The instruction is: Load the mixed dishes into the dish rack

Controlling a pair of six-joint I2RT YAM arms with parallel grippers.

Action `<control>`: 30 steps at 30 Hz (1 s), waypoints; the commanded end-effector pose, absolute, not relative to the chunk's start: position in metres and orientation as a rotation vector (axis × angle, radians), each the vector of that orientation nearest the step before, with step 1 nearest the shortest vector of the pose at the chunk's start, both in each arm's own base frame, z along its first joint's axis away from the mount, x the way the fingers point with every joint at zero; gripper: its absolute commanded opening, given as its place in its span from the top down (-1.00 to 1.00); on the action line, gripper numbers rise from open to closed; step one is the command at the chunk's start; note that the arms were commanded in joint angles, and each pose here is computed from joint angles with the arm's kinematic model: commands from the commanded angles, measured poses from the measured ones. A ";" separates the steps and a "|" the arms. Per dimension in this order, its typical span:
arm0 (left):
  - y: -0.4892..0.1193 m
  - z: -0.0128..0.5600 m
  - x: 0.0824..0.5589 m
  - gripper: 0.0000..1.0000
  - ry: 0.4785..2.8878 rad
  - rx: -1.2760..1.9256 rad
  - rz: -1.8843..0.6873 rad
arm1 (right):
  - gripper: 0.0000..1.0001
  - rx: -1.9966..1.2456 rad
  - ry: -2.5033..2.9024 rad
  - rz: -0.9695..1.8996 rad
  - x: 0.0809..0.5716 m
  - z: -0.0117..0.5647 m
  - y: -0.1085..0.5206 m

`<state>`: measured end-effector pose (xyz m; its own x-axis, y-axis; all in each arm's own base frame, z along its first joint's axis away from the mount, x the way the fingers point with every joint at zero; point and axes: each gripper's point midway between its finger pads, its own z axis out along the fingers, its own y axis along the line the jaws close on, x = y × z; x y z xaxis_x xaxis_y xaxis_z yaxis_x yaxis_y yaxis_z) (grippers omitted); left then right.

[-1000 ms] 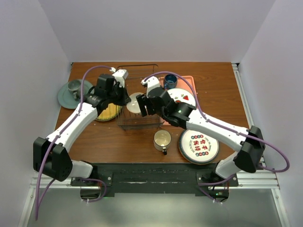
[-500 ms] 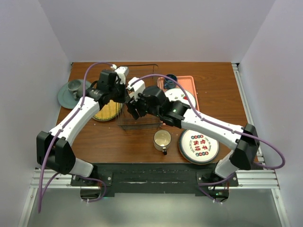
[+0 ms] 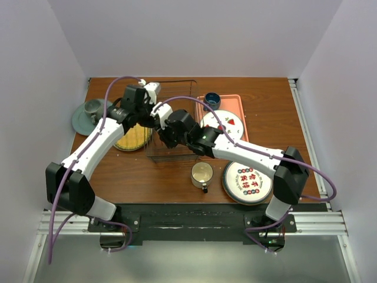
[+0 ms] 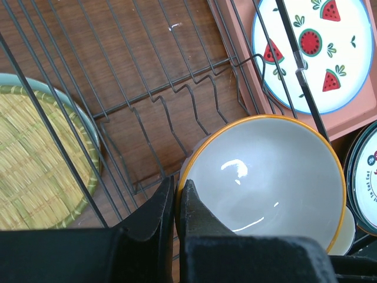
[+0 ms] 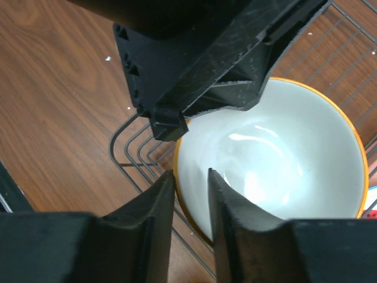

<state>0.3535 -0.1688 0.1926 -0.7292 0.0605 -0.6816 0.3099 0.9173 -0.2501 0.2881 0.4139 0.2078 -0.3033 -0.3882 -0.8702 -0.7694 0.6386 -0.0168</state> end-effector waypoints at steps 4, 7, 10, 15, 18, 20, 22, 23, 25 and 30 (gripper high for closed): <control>-0.181 0.237 0.369 1.00 2.245 0.269 -0.525 | 0.40 -0.852 1.891 0.462 0.305 0.219 0.419; -0.183 0.242 0.369 1.00 2.239 0.286 -0.541 | 0.28 -0.847 1.898 0.437 0.309 0.213 0.420; -0.185 0.245 0.370 1.00 2.232 0.298 -0.549 | 0.18 -0.846 1.904 0.411 0.314 0.206 0.421; -0.185 0.248 0.375 1.00 2.220 0.284 -0.539 | 1.00 -0.814 1.915 0.356 0.322 0.201 0.417; -0.183 0.249 0.378 0.93 2.213 0.267 -0.527 | 1.00 -0.765 1.903 0.332 0.327 0.206 0.412; -0.179 0.253 0.381 0.25 2.201 0.236 -0.505 | 1.00 -0.717 1.895 0.316 0.330 0.212 0.405; -0.175 0.258 0.384 -0.34 2.187 0.197 -0.480 | 1.00 -0.679 1.873 0.320 0.332 0.222 0.402; -0.173 0.263 0.387 -0.45 2.175 0.182 -0.469 | 1.00 -0.665 1.869 0.320 0.333 0.224 0.400; -0.166 0.269 0.390 -0.63 2.159 0.138 -0.451 | 1.00 -0.643 1.865 0.325 0.335 0.227 0.397; -0.125 0.280 0.404 -0.95 2.119 -0.064 -0.430 | 1.00 -0.587 1.860 0.336 0.341 0.230 0.391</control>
<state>0.3866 -0.1548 0.2265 -0.6751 -0.0353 -0.7369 0.2216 0.9430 -0.2482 0.3285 0.3988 0.1843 -0.3276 -0.3678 -0.8703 -0.6121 0.7843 -0.1010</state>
